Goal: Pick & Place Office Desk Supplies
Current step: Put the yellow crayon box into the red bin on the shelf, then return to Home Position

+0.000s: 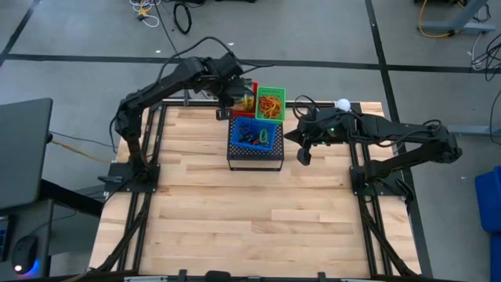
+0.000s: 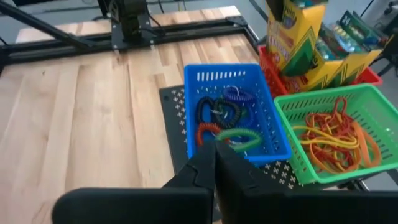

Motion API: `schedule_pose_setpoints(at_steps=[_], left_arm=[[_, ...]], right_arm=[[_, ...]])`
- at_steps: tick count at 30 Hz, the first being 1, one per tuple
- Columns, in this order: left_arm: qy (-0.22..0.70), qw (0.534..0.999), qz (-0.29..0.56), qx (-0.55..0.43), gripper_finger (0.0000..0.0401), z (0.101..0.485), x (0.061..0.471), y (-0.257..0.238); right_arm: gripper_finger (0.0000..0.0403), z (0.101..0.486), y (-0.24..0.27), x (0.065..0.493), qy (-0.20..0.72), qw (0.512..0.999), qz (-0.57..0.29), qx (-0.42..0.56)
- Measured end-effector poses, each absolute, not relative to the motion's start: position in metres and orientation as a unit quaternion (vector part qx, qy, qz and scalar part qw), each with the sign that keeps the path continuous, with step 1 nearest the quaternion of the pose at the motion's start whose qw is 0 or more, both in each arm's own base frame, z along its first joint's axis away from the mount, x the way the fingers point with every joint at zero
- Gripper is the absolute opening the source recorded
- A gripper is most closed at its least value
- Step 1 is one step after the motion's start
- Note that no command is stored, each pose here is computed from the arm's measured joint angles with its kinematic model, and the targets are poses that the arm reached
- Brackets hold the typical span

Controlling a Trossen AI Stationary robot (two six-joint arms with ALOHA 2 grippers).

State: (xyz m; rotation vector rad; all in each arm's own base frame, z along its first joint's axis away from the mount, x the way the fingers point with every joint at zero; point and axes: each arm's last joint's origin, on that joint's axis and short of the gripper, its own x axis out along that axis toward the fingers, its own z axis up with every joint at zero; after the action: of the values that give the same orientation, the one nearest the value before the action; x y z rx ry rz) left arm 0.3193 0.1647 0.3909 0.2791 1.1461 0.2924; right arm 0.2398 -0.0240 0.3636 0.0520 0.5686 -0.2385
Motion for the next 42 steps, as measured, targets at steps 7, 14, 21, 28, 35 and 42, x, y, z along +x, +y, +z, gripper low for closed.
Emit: schedule_pose_setpoints(at_steps=[7,14,21,28,35,42], left_arm=[[0.545,0.820,0.114,0.133,0.0103,0.383,0.324,0.170],[0.549,0.817,0.109,0.135,0.0117,0.378,0.329,0.171],[0.547,0.819,0.107,0.138,0.0185,0.376,0.331,0.171],[0.550,0.809,0.139,0.154,0.0233,0.382,0.327,0.170],[0.512,0.824,0.202,0.132,0.0200,0.411,0.304,0.161],[0.406,0.895,0.180,0.037,0.0099,0.440,0.274,0.138]], right_arm=[[0.0006,0.367,-0.024,0.242,0.261,0.958,-0.118,0.027],[0.0008,0.367,-0.024,0.242,0.259,0.958,-0.119,0.027],[0.0010,0.367,-0.024,0.242,0.260,0.958,-0.119,0.025],[0.0010,0.367,-0.027,0.242,0.260,0.958,-0.122,0.024],[0.0011,0.368,-0.040,0.238,0.261,0.954,-0.144,0.017],[0.0009,0.368,-0.055,0.235,0.255,0.955,-0.153,0.003]])
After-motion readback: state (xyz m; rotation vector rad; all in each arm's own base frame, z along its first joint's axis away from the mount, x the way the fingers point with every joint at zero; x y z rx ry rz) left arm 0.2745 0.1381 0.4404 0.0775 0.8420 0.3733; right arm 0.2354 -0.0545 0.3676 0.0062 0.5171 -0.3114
